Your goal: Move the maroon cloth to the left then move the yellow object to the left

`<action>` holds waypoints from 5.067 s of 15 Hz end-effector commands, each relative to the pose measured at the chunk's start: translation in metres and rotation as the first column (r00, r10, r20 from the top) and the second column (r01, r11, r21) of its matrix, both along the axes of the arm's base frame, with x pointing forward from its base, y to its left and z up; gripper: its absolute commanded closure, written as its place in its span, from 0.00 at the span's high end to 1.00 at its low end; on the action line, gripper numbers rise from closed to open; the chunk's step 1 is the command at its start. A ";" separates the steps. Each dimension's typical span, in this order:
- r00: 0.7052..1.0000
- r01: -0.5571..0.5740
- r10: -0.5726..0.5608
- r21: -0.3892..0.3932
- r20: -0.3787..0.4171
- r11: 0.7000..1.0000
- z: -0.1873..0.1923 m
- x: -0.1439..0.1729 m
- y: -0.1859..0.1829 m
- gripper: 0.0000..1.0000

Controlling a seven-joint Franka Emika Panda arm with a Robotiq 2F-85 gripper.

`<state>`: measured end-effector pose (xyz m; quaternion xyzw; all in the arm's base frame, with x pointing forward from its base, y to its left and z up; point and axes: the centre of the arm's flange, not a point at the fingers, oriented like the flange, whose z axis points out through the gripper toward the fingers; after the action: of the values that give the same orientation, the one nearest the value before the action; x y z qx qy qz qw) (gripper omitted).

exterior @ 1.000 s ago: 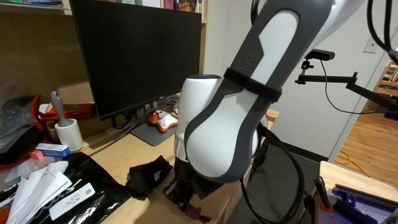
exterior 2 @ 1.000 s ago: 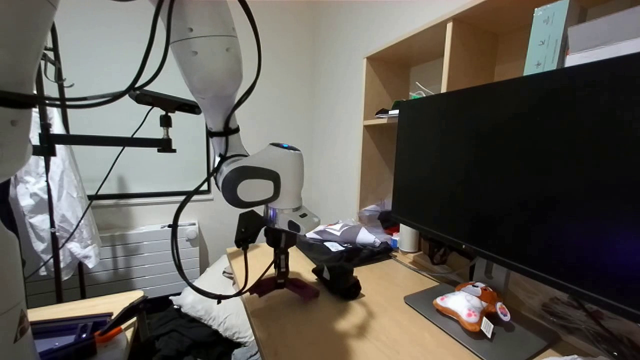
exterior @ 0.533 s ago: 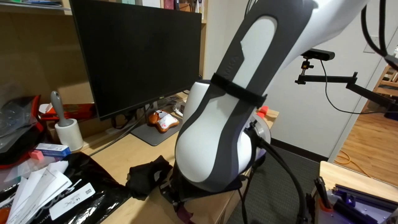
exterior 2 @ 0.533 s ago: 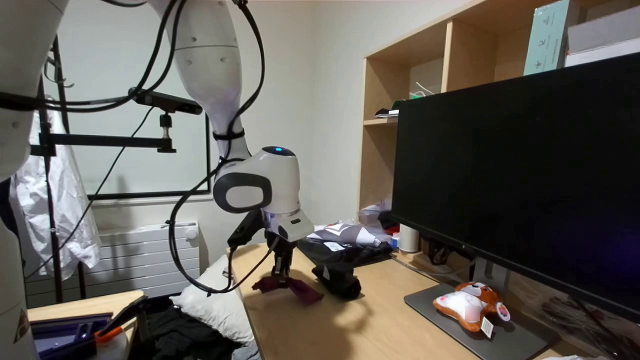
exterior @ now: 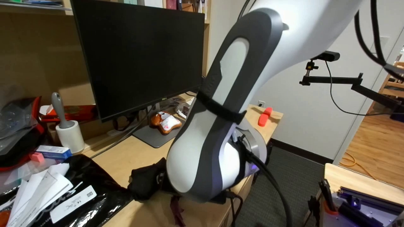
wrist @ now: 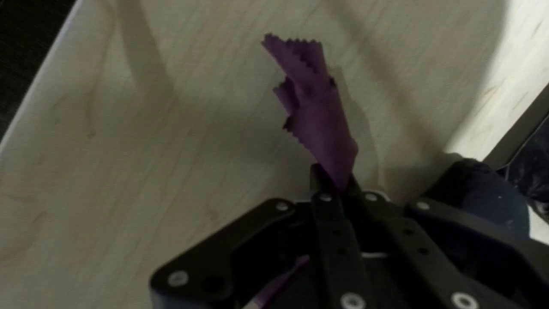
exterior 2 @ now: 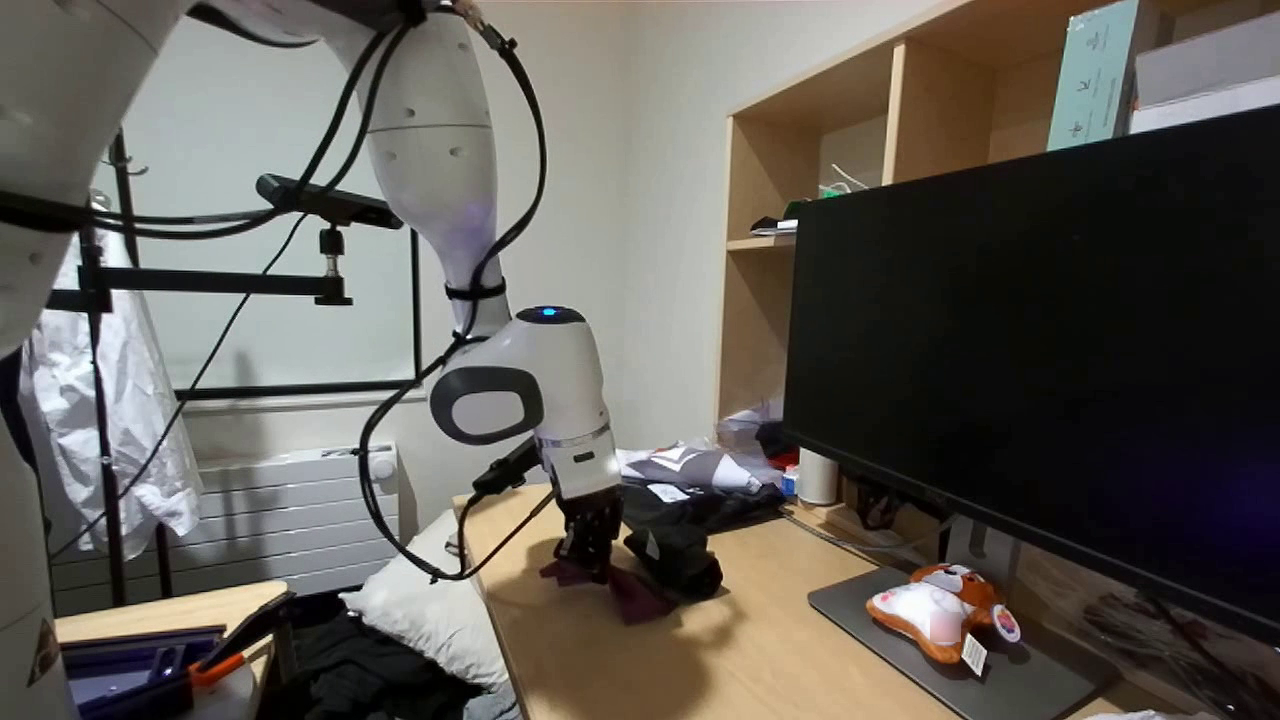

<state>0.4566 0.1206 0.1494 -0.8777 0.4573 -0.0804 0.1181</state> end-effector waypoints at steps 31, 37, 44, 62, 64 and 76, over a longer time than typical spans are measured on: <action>0.983 -0.025 0.061 0.203 -0.173 0.979 0.118 0.028 0.015 1.00; 0.889 -0.289 0.337 0.189 -0.310 0.938 0.124 0.064 -0.040 1.00; 0.787 -0.450 0.493 0.202 -0.370 0.870 0.132 0.088 -0.073 1.00; 0.689 -0.716 0.716 0.051 -0.114 0.696 0.113 0.104 -0.167 1.00; 0.702 -0.708 0.708 0.037 -0.077 0.706 0.113 0.105 -0.188 1.00; 0.761 -0.644 0.637 -0.021 -0.121 0.765 0.126 0.100 -0.273 1.00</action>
<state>0.5563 -0.1520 0.2755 -0.9871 0.1340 -0.0021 0.0874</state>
